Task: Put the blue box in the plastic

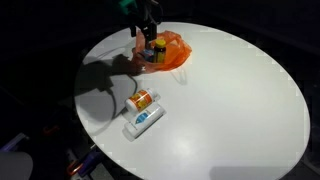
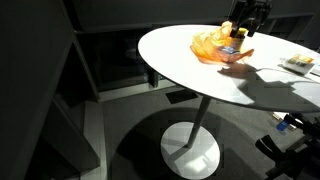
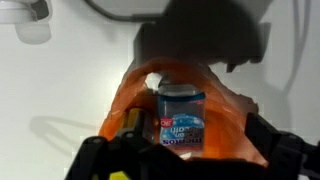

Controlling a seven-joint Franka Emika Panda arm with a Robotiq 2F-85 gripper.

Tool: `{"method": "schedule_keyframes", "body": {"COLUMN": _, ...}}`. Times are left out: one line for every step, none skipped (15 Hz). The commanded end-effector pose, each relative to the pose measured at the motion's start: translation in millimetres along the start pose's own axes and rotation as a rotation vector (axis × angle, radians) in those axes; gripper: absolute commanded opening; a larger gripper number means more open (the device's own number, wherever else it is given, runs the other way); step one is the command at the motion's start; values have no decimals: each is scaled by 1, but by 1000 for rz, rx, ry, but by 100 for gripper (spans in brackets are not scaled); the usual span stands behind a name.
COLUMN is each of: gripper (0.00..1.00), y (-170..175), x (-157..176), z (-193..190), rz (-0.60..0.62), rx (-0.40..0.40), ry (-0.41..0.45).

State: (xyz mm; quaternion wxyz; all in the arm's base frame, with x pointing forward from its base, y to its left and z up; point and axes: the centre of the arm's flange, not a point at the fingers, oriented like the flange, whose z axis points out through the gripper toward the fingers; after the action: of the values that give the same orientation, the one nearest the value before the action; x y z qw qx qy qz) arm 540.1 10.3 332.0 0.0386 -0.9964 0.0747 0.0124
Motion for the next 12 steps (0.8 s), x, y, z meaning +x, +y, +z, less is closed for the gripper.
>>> {"method": "schedule_keyframes", "body": {"gripper": 100, "y": 13, "x": -19, "z": -37, "rz": 13, "rx": -54, "ry": -9}}
{"method": "schedule_keyframes", "body": {"gripper": 100, "y": 17, "x": -23, "z": -46, "rz": 14, "rx": -71, "ry": -8}}
{"method": "schedule_keyframes", "body": {"gripper": 100, "y": 21, "x": -26, "z": -54, "rz": 20, "rx": -85, "ry": -8}}
{"method": "schedule_keyframes", "body": {"gripper": 100, "y": 25, "x": -30, "z": -64, "rz": 26, "rx": -100, "ry": -8}}
{"method": "schedule_keyframes", "body": {"gripper": 100, "y": 28, "x": -34, "z": -75, "rz": 34, "rx": -113, "ry": -2}}
{"method": "schedule_keyframes", "body": {"gripper": 100, "y": 31, "x": -37, "z": -83, "rz": 39, "rx": -122, "ry": -1}}
{"method": "schedule_keyframes", "body": {"gripper": 100, "y": 33, "x": -40, "z": -92, "rz": 47, "rx": -125, "ry": -1}}
{"method": "schedule_keyframes", "body": {"gripper": 100, "y": 34, "x": -44, "z": -99, "rz": 54, "rx": -126, "ry": -5}}
{"method": "schedule_keyframes", "body": {"gripper": 100, "y": 34, "x": -47, "z": -105, "rz": 59, "rx": -123, "ry": -9}}
{"method": "schedule_keyframes", "body": {"gripper": 100, "y": 35, "x": -50, "z": -110, "rz": 62, "rx": -122, "ry": -17}}
{"method": "schedule_keyframes", "body": {"gripper": 100, "y": 35, "x": -53, "z": -115, "rz": 66, "rx": -118, "ry": -28}}
{"method": "schedule_keyframes", "body": {"gripper": 100, "y": 35, "x": -56, "z": -119, "rz": 70, "rx": -118, "ry": -38}}
